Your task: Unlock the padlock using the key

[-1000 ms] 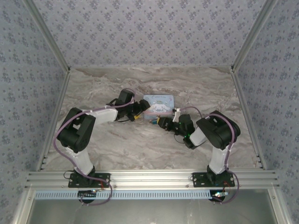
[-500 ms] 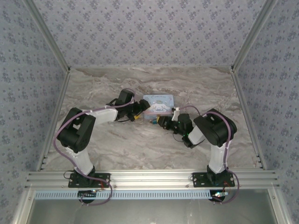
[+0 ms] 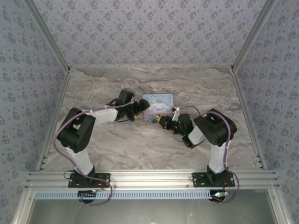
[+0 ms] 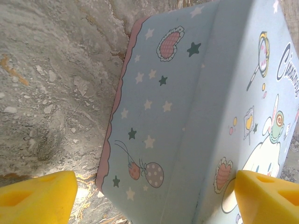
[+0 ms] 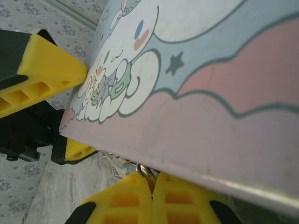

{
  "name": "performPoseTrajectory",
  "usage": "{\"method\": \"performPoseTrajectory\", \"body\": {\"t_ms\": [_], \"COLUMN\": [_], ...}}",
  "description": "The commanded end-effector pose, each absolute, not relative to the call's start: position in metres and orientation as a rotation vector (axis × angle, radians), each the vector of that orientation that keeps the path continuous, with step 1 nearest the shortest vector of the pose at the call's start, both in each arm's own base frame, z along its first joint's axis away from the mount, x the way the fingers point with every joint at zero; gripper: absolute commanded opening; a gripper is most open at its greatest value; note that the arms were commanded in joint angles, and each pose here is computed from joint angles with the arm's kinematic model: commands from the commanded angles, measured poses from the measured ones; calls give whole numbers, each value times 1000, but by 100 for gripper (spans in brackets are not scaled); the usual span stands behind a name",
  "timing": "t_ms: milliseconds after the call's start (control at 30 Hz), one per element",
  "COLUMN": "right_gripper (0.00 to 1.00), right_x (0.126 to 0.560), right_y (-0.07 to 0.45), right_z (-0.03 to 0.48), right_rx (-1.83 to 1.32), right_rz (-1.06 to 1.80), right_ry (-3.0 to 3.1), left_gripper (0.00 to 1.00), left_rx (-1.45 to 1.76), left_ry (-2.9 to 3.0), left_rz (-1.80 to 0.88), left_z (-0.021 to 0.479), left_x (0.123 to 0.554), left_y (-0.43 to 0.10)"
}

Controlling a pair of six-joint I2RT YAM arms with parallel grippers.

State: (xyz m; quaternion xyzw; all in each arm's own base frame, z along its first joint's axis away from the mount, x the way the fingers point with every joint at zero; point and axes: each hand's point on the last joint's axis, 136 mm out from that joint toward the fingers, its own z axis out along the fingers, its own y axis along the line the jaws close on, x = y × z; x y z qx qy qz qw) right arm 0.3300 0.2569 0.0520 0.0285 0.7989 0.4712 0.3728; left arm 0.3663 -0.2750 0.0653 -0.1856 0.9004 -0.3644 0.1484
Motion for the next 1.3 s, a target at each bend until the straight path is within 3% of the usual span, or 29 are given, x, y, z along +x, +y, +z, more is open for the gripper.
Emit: {"method": "performPoseTrajectory", "body": {"t_ms": [0, 833, 1267], "right_gripper": [1, 0, 0], "right_x": [336, 345, 322], "right_y": [242, 214, 188], "right_z": [54, 71, 86], "right_rx": [129, 223, 111], "right_rz": [1160, 1138, 960], "right_ry": [2022, 1981, 2114], "left_gripper": [86, 86, 99], "left_rx": [-596, -586, -417], "left_ry": [2710, 2719, 2504], "left_rz": [-911, -895, -975], "left_z": [34, 32, 108], "left_x": [341, 339, 361], "left_y": [-257, -253, -248]}}
